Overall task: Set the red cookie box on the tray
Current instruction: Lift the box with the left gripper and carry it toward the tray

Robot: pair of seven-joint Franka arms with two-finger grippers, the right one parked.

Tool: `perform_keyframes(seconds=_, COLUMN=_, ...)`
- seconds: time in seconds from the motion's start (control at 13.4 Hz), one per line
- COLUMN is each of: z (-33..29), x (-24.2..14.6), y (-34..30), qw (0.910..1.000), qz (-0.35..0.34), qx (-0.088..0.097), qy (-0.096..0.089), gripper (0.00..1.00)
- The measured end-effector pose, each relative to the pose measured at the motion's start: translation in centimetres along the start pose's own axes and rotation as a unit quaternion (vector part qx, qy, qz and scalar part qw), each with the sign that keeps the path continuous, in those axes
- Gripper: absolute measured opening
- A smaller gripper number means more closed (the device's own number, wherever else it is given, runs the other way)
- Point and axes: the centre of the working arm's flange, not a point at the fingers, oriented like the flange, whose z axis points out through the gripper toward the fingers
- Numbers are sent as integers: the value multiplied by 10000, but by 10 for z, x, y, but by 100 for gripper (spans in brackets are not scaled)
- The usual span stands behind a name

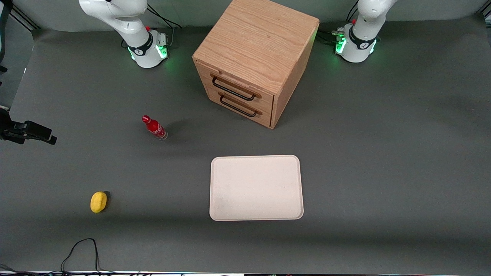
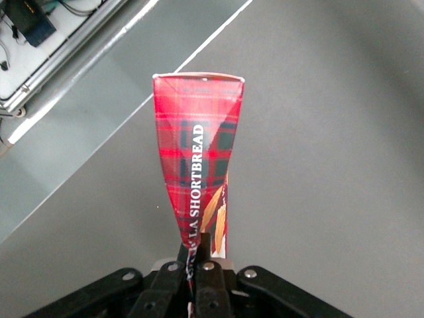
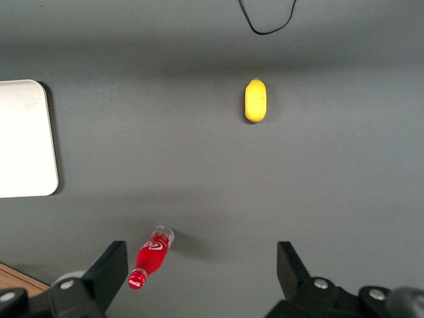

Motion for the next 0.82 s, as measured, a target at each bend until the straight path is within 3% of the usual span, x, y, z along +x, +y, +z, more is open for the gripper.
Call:
perform_keyframes(seconds=0.22, z=-33, x=-11, y=37, qw=9995, qz=313, qx=-48, qy=28, gripper=3)
perform_keyframes(seconds=0.45, z=-38, x=-35, y=124, qw=9943, qz=1052, qx=-89, qy=-117, gripper=3)
perform_keyframes(seconds=0.6, z=-41, x=-68, y=195, qw=9856, qz=1660, qx=-78, qy=-316, gripper=3)
perform_keyframes(seconds=0.82, z=-45, x=-131, y=294, qw=9654, qz=2555, qx=-20, qy=-529, gripper=3)
